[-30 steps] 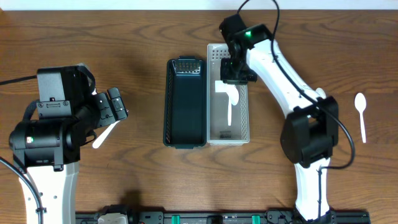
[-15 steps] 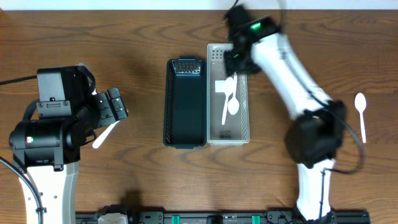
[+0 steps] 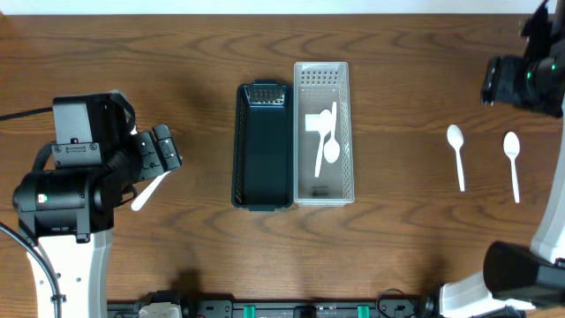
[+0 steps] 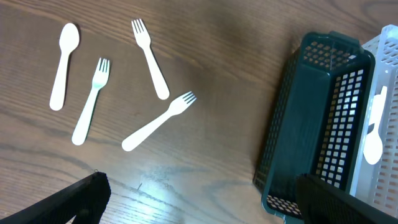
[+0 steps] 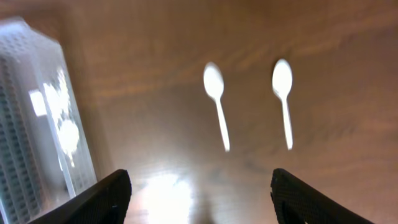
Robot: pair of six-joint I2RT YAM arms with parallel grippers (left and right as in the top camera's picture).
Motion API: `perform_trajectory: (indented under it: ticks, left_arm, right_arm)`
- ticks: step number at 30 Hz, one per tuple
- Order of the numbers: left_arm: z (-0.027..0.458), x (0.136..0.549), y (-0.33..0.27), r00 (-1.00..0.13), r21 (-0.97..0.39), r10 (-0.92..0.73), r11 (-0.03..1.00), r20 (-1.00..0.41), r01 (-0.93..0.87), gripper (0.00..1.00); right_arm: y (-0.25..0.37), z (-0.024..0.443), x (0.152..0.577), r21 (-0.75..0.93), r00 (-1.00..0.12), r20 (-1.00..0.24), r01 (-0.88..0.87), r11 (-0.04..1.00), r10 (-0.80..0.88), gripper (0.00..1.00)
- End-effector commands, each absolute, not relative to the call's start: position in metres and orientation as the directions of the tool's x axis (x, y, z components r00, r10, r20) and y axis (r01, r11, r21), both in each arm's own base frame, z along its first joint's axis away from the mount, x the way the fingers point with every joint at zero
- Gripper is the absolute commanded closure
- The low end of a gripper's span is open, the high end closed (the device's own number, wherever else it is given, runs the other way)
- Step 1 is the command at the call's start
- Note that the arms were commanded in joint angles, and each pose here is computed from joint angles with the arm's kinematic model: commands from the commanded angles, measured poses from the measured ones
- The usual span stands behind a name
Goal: Pack container
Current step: 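Return the right gripper to the right spoons and grasp another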
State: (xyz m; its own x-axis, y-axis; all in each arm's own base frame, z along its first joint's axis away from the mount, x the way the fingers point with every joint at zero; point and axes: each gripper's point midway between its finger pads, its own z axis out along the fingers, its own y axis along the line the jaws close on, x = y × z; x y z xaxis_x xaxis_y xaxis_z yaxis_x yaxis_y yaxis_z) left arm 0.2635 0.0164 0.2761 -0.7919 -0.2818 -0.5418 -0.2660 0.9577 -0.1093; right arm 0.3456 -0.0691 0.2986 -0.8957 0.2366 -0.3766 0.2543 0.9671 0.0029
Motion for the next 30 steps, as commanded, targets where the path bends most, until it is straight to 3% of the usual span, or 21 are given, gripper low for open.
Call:
perform_trajectory:
  ticks: [1,5,7,12,30]
  left_arm:
    - [0.28,0.264,0.02,-0.782,-0.106,-0.293,0.953,-0.55,-0.283,0.02]
    - [0.279,0.264,0.02,-0.782,-0.106,-0.294,0.953,-0.55,-0.283,0.02]
    - [0.28,0.265,0.02,-0.78,-0.107,-0.294,0.953,-0.553,-0.283,0.02]
    - [0.279,0.27,0.02,-0.778,-0.108,-0.294,0.953,-0.555,-0.283,0.02]
    - [0.269,0.276,0.02,-0.8,-0.098,-0.295,0.953,-0.523,-0.287,0.02]
  right_arm:
    - [-0.066,0.292,0.307,0.014,-0.898,-0.343,0.288,0.958,0.275,0.23]
    - [-0.063,0.276,0.259,-0.028,-0.907,-0.316,0.304,0.952,0.28,0.17]
    - [-0.069,0.263,0.245,-0.069,-0.899,-0.337,0.318,0.946,0.278,0.01]
    - [-0.069,0.218,0.246,-0.081,-0.921,-0.351,0.21,0.974,0.169,0.01]
    - [-0.117,0.106,0.378,-0.065,-0.972,-0.175,0.167,0.984,0.154,0.01]
